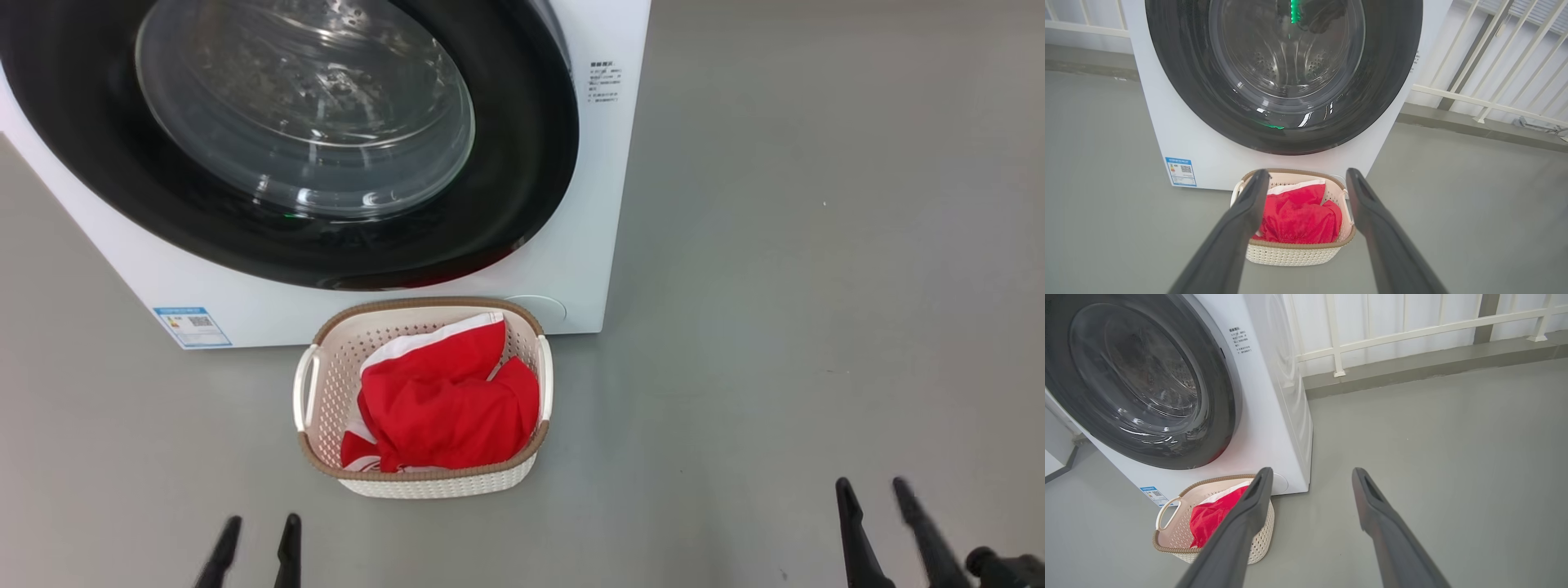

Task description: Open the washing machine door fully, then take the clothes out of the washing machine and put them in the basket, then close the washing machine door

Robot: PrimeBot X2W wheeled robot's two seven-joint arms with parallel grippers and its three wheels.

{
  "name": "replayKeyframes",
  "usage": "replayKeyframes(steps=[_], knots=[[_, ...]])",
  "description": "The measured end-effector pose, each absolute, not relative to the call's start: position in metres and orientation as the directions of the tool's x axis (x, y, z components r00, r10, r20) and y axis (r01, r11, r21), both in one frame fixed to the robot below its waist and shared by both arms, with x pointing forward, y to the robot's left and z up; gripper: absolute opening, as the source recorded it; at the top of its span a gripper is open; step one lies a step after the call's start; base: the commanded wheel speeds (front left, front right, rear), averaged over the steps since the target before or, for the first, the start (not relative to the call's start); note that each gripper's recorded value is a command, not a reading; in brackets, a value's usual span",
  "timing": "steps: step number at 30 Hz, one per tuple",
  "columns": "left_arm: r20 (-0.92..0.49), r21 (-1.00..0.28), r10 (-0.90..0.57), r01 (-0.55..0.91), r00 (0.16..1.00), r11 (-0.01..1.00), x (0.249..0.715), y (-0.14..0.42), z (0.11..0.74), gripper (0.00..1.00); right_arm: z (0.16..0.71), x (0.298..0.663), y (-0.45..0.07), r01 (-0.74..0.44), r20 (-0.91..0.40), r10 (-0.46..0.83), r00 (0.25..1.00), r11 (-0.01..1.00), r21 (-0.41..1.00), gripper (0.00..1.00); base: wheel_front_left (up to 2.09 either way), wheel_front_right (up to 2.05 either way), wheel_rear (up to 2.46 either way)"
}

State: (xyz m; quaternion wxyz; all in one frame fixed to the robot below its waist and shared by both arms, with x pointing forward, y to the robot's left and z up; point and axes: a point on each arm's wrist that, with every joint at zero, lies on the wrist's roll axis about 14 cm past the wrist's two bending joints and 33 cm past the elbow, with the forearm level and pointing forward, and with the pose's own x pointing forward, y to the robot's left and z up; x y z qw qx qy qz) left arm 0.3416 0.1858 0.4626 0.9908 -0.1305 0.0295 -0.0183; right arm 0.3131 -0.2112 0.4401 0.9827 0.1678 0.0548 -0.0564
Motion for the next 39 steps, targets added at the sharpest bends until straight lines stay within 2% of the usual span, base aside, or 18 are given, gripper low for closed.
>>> replayKeyframes(steps=[10, 39], knots=[[-0.161, -0.298, -0.047, -0.003, 0.986, 0.955, 0.331, 0.175, 0.431, 0.0, 0.409, 0.3, -0.204, 0.17, -0.231, -0.092, 0.969, 0.923, 0.344, 0.0, 0.0, 0.0, 0.0], [-0.185, -0.556, 0.002, -0.106, 0.983, 0.824, 0.336, 0.183, 0.432, 0.0, 0.415, 0.312, -0.209, 0.239, -0.236, -0.119, 0.965, 0.773, 0.588, 0.0, 0.0, 0.0, 0.0]])
